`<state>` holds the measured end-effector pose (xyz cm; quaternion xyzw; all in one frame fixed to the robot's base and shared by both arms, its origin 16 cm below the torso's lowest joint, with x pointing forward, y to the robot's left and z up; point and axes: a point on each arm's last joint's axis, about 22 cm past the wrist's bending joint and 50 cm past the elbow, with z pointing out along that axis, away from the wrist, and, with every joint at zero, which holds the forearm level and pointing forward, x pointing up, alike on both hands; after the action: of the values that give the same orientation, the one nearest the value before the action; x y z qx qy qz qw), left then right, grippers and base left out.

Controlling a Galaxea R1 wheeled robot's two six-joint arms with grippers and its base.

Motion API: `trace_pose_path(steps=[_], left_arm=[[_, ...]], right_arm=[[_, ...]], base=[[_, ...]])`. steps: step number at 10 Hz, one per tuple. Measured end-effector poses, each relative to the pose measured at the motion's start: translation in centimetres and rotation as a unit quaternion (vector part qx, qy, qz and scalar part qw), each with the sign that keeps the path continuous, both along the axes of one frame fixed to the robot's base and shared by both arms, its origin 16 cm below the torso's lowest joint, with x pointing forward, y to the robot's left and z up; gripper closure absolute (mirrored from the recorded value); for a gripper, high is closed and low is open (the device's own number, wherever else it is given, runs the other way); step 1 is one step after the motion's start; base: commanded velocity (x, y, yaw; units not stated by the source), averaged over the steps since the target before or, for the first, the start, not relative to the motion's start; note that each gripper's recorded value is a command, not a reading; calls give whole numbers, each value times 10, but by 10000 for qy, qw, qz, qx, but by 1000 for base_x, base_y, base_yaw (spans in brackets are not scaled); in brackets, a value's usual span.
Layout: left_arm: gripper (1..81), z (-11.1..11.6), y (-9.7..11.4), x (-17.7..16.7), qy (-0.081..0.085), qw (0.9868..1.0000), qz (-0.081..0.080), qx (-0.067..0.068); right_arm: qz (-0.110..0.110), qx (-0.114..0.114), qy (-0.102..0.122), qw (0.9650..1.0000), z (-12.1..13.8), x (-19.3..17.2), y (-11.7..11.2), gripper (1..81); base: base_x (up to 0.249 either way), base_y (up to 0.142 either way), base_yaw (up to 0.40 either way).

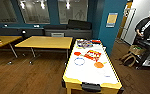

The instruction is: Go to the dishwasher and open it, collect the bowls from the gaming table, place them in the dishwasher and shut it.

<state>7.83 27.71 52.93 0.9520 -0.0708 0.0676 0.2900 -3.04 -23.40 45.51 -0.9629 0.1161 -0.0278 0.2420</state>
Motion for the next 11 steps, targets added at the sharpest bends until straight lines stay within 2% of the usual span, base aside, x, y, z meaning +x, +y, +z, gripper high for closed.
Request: trace_pose_path(steps=[2, 4, 7, 9, 11], left_arm=[[811, -13, 1, 0, 0, 9999, 7, 116], [811, -19, 3, -19, 71, 9999, 48, 122], [811, -26, 14, -29, 89, 9997, 79, 228], [811, -28, -2, -29, 50, 9999, 107, 97], [811, -28, -4, -31, 59, 9999, 108, 79]], right_arm=[[13, -51, -6, 10000, -2, 1, -3, 811], [44, -95, 37, 9999, -2, -8, -8, 811], [58, -124, 28, 9999, -3, -7, -11, 811], [60, -121, 28, 9999, -3, -7, -11, 811], [62, -121, 25, 9999, -3, -7, -11, 811]], base=[[0, 0, 0], [0, 0, 0], [0, 0, 0], [0, 0, 0], [0, 0, 0]])
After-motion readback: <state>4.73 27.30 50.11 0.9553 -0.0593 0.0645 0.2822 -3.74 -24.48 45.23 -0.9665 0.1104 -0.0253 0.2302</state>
